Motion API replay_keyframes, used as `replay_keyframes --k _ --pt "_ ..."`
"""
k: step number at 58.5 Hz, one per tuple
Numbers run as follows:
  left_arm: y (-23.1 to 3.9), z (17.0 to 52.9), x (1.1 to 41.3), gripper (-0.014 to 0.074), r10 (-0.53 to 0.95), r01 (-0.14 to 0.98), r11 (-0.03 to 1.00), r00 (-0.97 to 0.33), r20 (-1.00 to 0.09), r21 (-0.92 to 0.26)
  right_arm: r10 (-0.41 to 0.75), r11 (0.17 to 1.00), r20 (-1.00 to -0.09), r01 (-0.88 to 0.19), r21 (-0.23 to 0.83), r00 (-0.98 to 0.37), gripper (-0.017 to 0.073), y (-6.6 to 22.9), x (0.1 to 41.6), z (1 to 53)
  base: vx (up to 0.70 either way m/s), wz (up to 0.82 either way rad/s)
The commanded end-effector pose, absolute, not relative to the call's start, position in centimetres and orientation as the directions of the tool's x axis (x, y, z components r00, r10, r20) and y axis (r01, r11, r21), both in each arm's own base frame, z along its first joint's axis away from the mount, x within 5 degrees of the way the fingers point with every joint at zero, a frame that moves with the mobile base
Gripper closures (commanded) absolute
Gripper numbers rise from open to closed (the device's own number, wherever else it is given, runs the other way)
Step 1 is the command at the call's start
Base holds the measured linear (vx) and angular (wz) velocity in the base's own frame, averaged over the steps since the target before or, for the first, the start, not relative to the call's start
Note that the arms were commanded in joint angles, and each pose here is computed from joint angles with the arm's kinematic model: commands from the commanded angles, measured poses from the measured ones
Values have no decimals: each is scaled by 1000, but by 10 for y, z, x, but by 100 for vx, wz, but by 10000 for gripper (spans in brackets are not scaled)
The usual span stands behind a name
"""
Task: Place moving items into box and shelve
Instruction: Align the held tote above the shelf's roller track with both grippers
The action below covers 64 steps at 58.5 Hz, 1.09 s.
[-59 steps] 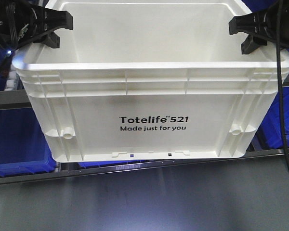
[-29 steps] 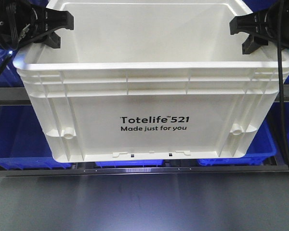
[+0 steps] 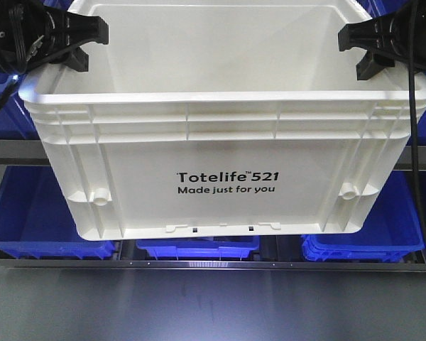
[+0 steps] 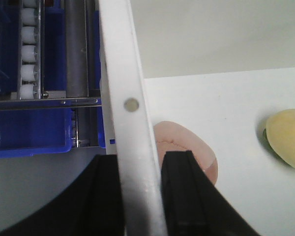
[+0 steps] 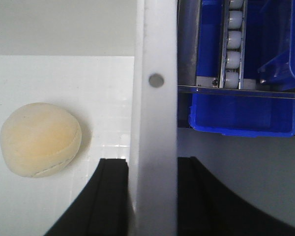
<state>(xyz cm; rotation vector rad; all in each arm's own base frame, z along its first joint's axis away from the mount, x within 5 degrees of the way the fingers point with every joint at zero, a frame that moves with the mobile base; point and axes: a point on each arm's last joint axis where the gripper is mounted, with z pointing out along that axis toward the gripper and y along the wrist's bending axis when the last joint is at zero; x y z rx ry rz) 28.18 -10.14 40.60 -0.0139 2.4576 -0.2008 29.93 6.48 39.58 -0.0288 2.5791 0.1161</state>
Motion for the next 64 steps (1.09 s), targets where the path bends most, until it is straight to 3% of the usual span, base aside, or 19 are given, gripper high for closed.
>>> replay_keyframes --k 1,64 --pt "-91 443 275 594 -56 72 989 -627 -777 -129 -25 999 -676 -36 3 -737 560 52 294 426 9 -7" --pt "-91 443 275 594 -56 72 989 -627 -777 -129 -25 999 -676 -36 3 -736 560 52 294 426 11 -2"
